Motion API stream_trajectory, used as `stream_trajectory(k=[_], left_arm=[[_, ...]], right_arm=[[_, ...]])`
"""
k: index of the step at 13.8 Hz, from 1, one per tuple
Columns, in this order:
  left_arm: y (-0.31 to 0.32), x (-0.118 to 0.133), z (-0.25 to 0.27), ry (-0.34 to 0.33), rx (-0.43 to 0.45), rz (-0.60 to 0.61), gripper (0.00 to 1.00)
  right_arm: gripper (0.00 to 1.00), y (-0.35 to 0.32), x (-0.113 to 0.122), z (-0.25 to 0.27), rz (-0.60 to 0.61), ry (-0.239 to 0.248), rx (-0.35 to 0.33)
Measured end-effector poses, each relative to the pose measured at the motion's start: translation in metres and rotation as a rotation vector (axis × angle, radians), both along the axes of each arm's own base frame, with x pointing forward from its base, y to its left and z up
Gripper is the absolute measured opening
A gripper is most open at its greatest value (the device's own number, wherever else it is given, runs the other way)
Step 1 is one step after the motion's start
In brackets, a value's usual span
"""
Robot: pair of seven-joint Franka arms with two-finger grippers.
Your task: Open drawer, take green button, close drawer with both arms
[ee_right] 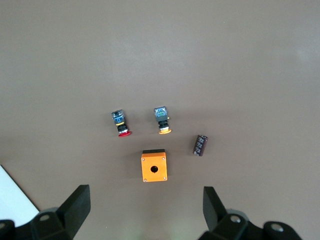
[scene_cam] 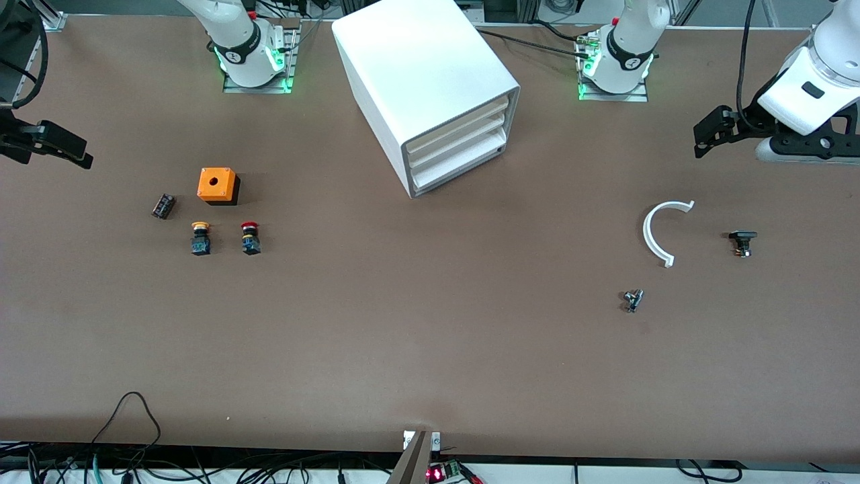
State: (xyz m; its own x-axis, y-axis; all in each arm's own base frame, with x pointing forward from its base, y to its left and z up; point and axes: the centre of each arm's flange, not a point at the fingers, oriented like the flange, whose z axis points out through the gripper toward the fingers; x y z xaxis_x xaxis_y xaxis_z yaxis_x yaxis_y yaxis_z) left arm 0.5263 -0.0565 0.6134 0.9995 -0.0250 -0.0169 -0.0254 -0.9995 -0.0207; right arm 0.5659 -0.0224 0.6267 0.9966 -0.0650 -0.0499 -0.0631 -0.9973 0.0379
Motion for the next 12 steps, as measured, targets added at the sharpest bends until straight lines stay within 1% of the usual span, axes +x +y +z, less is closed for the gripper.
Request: stream_trajectory(k=[6,12], left_arm=[[0.0001,-0.0006,-0.0005,0.006,0.001,-0.002,1.0],[-0.0009,-0.0005,0.0003,0.005,0.0,-0.005,1.0]], right_arm=[[1.0,0.0,-0.0001,0.0,0.003,0.0,0.0],[1.0,0.0,-0.0004,0.0005,0.039,0.001,0.002]])
